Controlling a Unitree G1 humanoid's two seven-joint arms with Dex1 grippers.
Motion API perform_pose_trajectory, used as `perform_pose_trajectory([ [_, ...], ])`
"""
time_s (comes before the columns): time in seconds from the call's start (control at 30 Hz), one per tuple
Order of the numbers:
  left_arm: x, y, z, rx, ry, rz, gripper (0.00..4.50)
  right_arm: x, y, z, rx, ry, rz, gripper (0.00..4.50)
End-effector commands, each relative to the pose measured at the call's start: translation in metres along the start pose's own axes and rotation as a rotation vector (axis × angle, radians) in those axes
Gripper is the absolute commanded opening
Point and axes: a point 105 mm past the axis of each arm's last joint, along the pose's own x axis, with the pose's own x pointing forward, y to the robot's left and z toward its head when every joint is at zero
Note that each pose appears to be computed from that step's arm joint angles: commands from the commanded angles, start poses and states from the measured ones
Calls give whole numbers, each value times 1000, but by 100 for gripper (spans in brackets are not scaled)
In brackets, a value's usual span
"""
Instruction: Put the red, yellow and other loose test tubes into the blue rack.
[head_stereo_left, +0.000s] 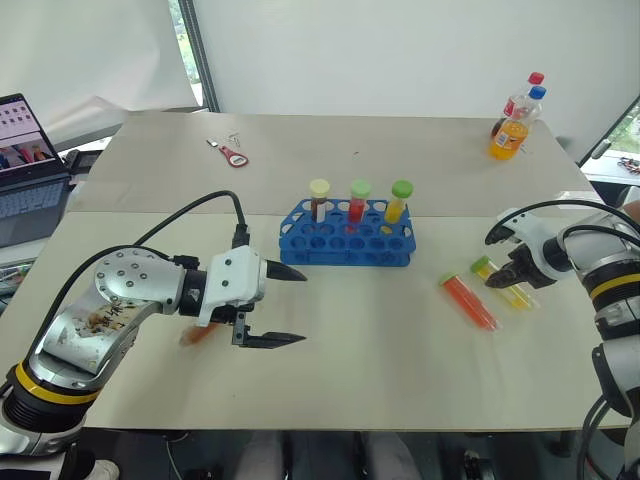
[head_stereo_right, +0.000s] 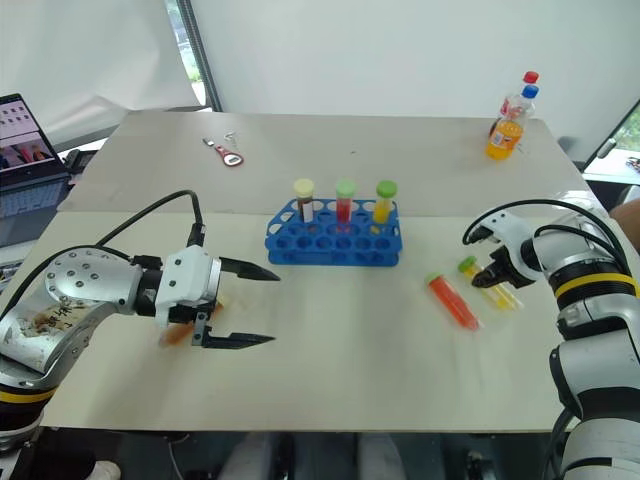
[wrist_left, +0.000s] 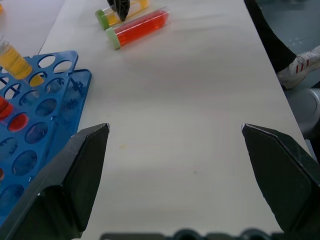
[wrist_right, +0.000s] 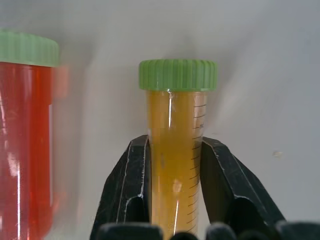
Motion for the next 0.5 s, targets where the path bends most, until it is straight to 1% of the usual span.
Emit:
perform_pose_trajectory([
  [0.03, 0, 2, 4, 36, -15, 18, 450, -19, -5, 17, -4, -95, -14, 98],
  [0.13, -4, 9, 3, 12, -33, 75, 450, -47, 2, 42, -61, -251, 16, 97],
  [0.2, -5, 13, 4, -15, -65, 115, 450, -69, 20, 62, -126, -403, 56, 97],
  [0.27, -5, 17, 6, -46, -99, 149, 450, -86, 42, 80, -201, -579, 94, 97],
  [0.33, -6, 20, 7, -74, -132, 181, 450, -100, 66, 96, -237, -791, 132, 97],
  [0.4, -7, 22, 8, -82, -151, 207, 450, -105, 81, 105, -220, -957, 132, 97],
  [0.5, -7, 24, 11, -86, -182, 234, 450, -99, 94, 115, -145, -1132, 67, 97],
])
